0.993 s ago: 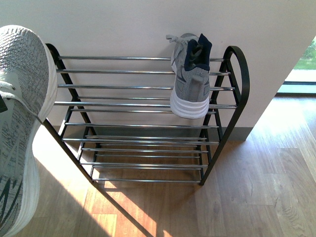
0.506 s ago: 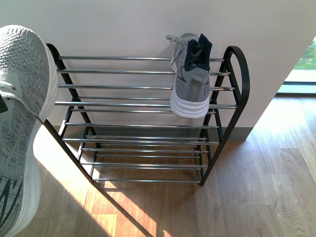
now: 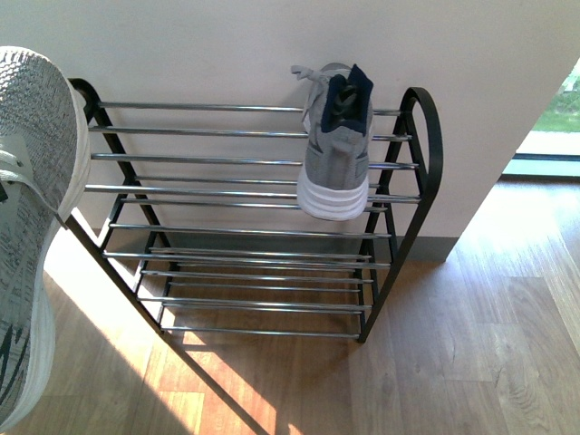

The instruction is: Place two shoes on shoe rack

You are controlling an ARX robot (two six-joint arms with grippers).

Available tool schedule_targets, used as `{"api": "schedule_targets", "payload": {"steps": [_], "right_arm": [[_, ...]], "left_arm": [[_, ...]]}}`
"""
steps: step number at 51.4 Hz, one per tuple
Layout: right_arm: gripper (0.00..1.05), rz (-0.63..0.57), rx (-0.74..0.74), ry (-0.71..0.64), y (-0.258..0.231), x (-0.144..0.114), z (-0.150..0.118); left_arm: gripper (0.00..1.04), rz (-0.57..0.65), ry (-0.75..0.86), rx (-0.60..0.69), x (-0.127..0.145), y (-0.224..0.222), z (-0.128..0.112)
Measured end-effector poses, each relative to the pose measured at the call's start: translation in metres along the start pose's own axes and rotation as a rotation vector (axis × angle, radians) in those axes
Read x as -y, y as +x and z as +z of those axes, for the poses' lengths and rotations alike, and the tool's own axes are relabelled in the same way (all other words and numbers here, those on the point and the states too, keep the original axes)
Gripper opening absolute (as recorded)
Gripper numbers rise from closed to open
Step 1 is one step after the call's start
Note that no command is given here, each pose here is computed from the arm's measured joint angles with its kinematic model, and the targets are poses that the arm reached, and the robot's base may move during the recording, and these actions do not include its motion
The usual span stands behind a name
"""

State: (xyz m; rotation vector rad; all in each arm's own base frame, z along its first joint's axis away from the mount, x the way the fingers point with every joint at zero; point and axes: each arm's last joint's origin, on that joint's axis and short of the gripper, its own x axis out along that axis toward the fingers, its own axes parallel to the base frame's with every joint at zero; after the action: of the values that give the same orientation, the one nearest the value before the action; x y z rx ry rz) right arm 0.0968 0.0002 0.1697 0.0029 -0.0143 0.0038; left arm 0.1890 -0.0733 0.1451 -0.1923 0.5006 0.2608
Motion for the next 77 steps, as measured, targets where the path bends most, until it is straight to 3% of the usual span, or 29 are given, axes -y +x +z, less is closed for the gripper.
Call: {"api": "schedule_targets", "payload": {"steps": [6,36,40,44,53,62,77], "right_arm": [[0.97,-0.001,0.000,0.000,0.000,0.000,0.000],[0.96,-0.005,-0.001,0.000,0.000,0.000,0.000],[0.96,-0.005,-0.001,0.000,0.000,0.000,0.000],[0.96,-0.005,-0.001,0.000,0.000,0.000,0.000],[0.96,-0.005,0.000,0.000,0.000,0.000,0.000],[0.96,-0.005,-0.001,0.000,0.000,0.000,0.000],[0.96,-0.005,-0.001,0.000,0.000,0.000,0.000]], "left_arm": [[0.02,-0.001,0.000,-0.001,0.000,0.000,0.000],[0.02,-0.006,0.002,-0.002,0.001,0.000,0.000],[0.02,-0.002,-0.061,0.102,0.003,0.006,0.001],[0.02,-0.048,-0.113,0.129,0.014,0.022,0.013],[0.02,-0.099,-0.171,0.012,0.040,0.084,0.037],[0.02,-0.155,-0.263,-0.108,0.059,0.142,0.044],[0.02,-0.222,-0.250,-0.251,0.085,0.199,0.037]]}}
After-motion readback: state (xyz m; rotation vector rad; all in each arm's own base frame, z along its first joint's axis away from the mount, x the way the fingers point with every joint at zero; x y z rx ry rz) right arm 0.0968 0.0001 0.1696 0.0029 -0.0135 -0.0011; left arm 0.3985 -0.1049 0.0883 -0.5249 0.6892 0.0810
